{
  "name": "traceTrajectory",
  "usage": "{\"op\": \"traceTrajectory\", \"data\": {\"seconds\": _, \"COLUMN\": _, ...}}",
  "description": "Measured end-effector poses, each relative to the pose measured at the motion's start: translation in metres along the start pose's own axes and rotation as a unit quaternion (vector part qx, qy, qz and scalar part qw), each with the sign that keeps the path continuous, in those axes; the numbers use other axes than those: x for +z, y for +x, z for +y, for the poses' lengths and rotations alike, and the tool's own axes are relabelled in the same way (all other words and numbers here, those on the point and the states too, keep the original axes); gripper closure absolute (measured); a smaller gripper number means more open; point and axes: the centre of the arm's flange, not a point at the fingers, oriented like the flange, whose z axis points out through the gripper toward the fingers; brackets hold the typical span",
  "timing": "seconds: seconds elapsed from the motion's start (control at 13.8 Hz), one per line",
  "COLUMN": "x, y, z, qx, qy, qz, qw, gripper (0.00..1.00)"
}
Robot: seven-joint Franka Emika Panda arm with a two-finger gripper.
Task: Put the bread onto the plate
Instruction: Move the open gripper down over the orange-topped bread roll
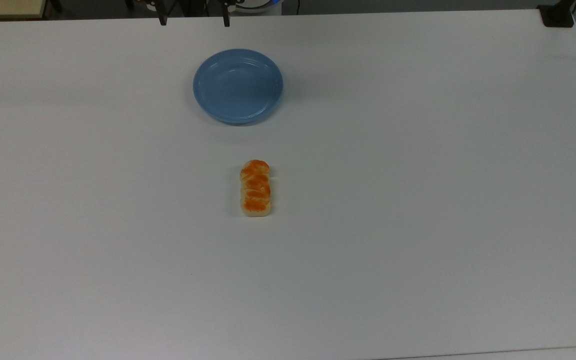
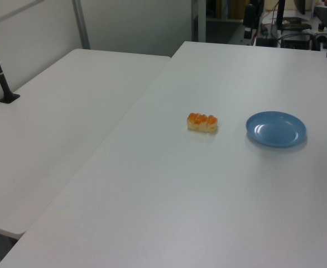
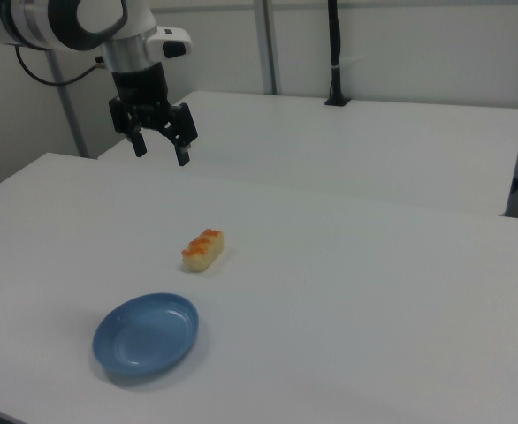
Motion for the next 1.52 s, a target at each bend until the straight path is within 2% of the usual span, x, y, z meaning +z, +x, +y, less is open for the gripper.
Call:
{"op": "traceTrajectory", "data": {"seconds": 0.29, "x": 0.012, "y": 0.002, "z": 0.000, "qx": -0.007, "qy": 0.000, "qz": -0.011, "qw": 0.9999, "gripper": 0.00}}
{"op": "traceTrajectory", "data": {"seconds": 0.51, "x": 0.037, "y": 0.011, "z": -0.004, "qx": -0.011, "qy": 0.002, "qz": -0.032, "qw": 0.9994, "gripper": 0.00}}
{"op": "traceTrajectory", "data": {"seconds": 0.58, "x": 0.052, "y": 0.018, "z": -0.007, "qx": -0.010, "qy": 0.010, "qz": -0.036, "qw": 0.9992, "gripper": 0.00}}
{"op": "traceTrajectory", "data": {"seconds": 0.65, "x": 0.069, "y": 0.026, "z": -0.011, "qx": -0.005, "qy": 0.024, "qz": -0.032, "qw": 0.9992, "gripper": 0.00}}
{"op": "traceTrajectory", "data": {"seconds": 0.79, "x": 0.097, "y": 0.039, "z": -0.021, "qx": 0.000, "qy": 0.032, "qz": -0.010, "qw": 0.9995, "gripper": 0.00}}
{"op": "traceTrajectory", "data": {"seconds": 0.94, "x": 0.127, "y": 0.050, "z": -0.035, "qx": 0.010, "qy": 0.031, "qz": 0.013, "qw": 0.9994, "gripper": 0.00}}
{"op": "traceTrajectory", "data": {"seconds": 1.16, "x": 0.171, "y": 0.062, "z": -0.052, "qx": 0.014, "qy": 0.029, "qz": 0.022, "qw": 0.9992, "gripper": 0.00}}
{"op": "traceTrajectory", "data": {"seconds": 1.52, "x": 0.232, "y": 0.083, "z": -0.056, "qx": 0.029, "qy": 0.026, "qz": 0.042, "qw": 0.9983, "gripper": 0.00}}
